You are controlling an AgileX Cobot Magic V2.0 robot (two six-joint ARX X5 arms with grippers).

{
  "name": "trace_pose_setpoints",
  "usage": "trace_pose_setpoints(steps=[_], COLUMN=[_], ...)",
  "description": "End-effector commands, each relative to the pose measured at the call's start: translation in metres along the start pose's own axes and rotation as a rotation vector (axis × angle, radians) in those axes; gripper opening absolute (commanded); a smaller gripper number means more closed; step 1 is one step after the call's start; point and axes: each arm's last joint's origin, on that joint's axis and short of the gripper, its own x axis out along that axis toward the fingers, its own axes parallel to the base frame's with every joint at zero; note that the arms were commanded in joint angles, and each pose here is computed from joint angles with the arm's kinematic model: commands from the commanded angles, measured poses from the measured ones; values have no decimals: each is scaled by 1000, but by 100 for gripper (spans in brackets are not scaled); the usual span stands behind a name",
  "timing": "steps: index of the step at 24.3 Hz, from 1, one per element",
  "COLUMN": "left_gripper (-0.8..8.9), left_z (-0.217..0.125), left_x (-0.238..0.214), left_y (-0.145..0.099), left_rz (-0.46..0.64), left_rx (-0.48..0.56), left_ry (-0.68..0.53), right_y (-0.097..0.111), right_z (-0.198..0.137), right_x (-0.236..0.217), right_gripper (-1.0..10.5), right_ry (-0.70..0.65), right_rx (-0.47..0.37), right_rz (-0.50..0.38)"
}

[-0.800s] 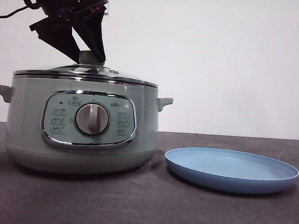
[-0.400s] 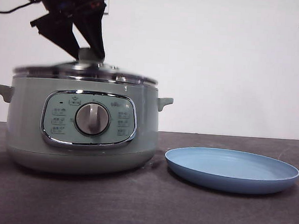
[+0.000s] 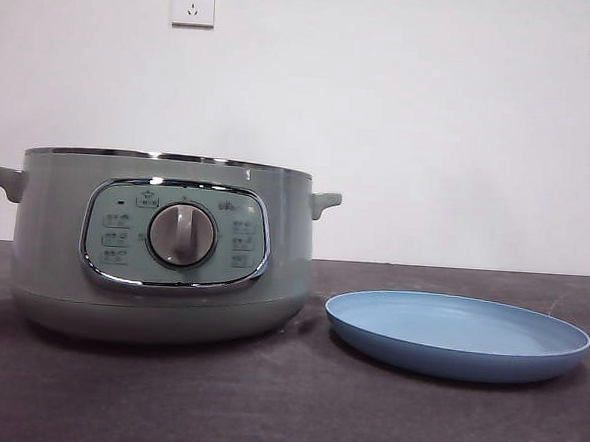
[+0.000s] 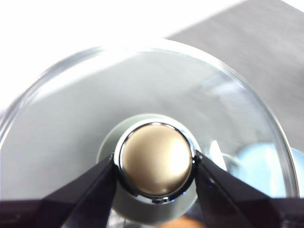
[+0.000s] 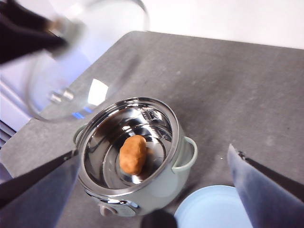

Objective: Take the potato out from the steamer,put the potato on the plate,close the lid

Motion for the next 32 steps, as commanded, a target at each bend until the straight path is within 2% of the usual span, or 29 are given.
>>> trace_pose_setpoints(steps=[1, 8, 12, 14, 17, 22, 27, 32], left_gripper=[-8, -8, -8, -8, -8, -8, -8, -8], left_z=[15, 14, 9, 8, 7, 6, 7, 7], left_x=[-43, -103, -122, -129, -134, -135, -134, -133], left_y=[4, 11, 15, 16, 16, 15, 14, 14], left_rz=[118, 415, 611, 662, 663, 657, 607, 588], left_rx=[55, 75, 66, 61, 57, 56, 56, 54], left_ry=[-78, -7, 35, 32, 21, 18, 9, 5], right_y=[0, 15, 35, 45, 67, 92, 88, 79], right_z=[4, 24, 32, 33, 25, -15, -53, -79], right_x=[21, 81, 122, 141, 178, 251, 303, 331], right_gripper=[535, 535, 535, 535, 536, 536, 536, 535], right_ry=[52, 185, 239, 264, 318, 444, 548, 628], right_rx=[16, -28, -105, -135, -206, -339, -363, -355], right_rz=[31, 123, 97, 95, 79, -46, -71, -72])
